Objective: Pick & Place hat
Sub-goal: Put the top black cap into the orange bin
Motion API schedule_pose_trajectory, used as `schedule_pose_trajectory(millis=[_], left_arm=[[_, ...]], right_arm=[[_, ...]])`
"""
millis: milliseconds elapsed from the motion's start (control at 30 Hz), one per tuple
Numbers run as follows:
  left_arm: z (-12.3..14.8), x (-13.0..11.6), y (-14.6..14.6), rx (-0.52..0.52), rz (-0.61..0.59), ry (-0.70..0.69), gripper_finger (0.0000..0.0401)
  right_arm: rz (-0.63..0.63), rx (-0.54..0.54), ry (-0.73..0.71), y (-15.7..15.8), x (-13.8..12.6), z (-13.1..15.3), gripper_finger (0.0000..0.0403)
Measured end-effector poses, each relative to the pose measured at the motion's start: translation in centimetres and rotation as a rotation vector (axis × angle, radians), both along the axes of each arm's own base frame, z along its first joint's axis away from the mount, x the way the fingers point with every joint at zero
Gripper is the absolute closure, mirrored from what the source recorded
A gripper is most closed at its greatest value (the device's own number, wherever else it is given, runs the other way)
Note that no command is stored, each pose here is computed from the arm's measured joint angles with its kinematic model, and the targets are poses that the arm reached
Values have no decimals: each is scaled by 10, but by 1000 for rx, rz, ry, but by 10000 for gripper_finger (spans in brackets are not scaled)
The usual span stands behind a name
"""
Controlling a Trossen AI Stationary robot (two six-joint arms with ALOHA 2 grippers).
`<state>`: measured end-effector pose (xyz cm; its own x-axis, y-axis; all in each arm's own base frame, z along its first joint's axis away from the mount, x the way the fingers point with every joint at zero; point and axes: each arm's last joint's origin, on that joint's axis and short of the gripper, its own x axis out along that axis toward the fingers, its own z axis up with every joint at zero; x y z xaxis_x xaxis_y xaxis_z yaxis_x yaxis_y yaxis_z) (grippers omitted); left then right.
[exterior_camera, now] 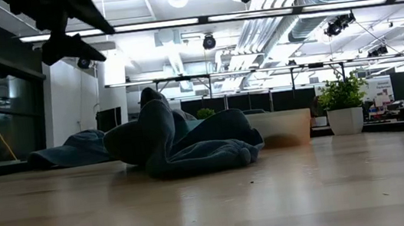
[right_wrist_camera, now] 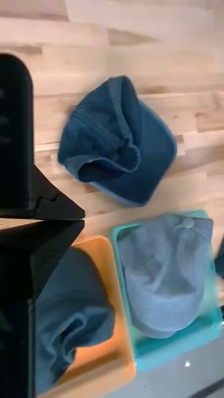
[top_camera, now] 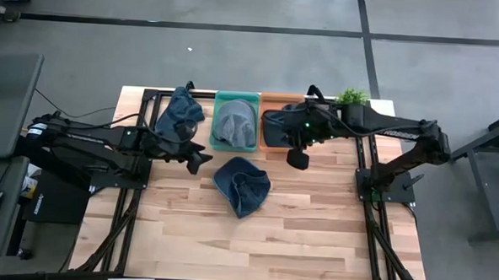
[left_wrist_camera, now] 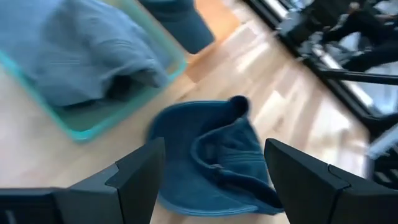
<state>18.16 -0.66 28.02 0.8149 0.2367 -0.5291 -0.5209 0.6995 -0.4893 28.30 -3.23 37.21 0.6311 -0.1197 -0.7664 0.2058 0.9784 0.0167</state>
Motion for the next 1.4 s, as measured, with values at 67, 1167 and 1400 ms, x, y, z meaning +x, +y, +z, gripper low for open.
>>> schedule_pose_trajectory(millis=[67,1167,1400], left_arm=[[-1,-3,1,25,34,24,128],[-60,-48,15,-344,1100,-26,128],[-95,-59,17,-451,1155,-163,128]], right_arm=[[-28,-15,-2,3,0,0,399],[-153,117,-158,14,-15,-84,403],[-106,112,-151,15,-15,-84,403]])
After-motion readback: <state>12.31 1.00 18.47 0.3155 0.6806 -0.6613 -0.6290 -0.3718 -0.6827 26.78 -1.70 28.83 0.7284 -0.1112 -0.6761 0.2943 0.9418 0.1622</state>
